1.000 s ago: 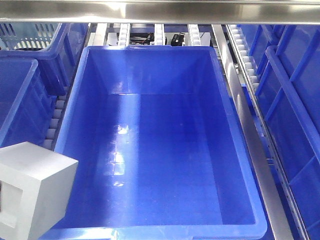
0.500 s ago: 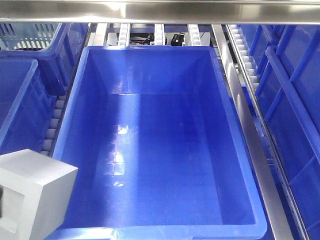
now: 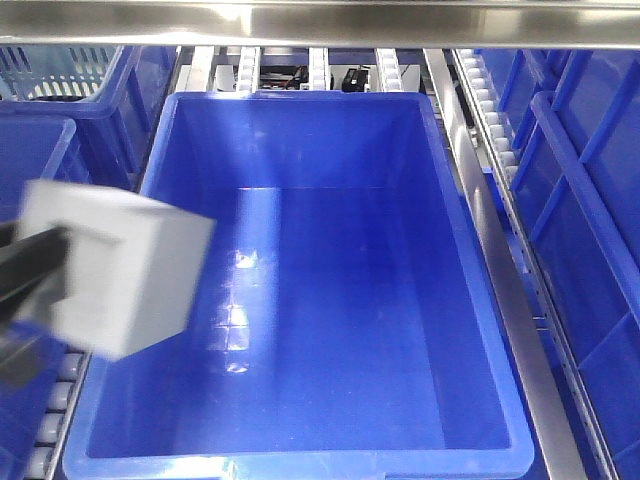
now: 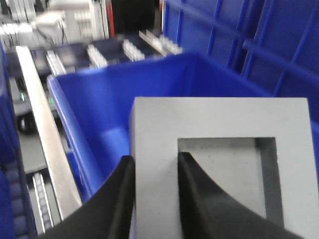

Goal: Sort gray base to blue bin
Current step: 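Move the left gripper over the blue bin and lower the block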

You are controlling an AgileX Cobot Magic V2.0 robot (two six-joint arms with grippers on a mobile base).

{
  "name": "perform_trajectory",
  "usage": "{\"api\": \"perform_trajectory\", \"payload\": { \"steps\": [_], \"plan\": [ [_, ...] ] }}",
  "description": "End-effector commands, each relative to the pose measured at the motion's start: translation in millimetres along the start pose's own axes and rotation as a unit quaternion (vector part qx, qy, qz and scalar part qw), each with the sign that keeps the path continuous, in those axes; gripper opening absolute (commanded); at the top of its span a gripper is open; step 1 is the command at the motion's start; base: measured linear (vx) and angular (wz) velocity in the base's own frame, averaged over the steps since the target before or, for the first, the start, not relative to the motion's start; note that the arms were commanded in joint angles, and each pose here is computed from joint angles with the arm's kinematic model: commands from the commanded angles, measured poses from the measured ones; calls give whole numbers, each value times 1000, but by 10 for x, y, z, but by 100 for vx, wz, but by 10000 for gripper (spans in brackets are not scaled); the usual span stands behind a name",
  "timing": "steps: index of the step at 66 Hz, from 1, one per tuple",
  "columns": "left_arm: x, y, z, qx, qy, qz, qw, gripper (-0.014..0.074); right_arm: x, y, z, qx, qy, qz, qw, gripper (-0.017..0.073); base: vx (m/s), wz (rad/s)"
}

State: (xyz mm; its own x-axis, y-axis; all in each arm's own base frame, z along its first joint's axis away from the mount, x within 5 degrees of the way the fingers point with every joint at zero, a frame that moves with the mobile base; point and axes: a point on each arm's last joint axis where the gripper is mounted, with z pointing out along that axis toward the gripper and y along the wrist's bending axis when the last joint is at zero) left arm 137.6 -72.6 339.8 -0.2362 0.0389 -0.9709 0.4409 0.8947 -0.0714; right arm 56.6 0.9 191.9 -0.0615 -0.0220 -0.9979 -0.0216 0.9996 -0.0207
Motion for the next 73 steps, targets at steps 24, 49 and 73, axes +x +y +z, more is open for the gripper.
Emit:
{"api": "perform_trajectory", "payload": {
  "steps": [24, 49, 73],
  "plan": [
    [-232, -205, 984, 43, -24, -23, 999, 29, -22, 2, -2, 0, -35, -6, 999, -9, 0, 0],
    [45, -439, 1792, 66, 42, -9, 997, 60, -22, 2, -2, 0, -35, -6, 999, -9, 0, 0],
    [171, -485, 2340, 44, 153, 0, 987, 104, -22, 2, -2, 0, -35, -6, 999, -9, 0, 0]
  ]
}}
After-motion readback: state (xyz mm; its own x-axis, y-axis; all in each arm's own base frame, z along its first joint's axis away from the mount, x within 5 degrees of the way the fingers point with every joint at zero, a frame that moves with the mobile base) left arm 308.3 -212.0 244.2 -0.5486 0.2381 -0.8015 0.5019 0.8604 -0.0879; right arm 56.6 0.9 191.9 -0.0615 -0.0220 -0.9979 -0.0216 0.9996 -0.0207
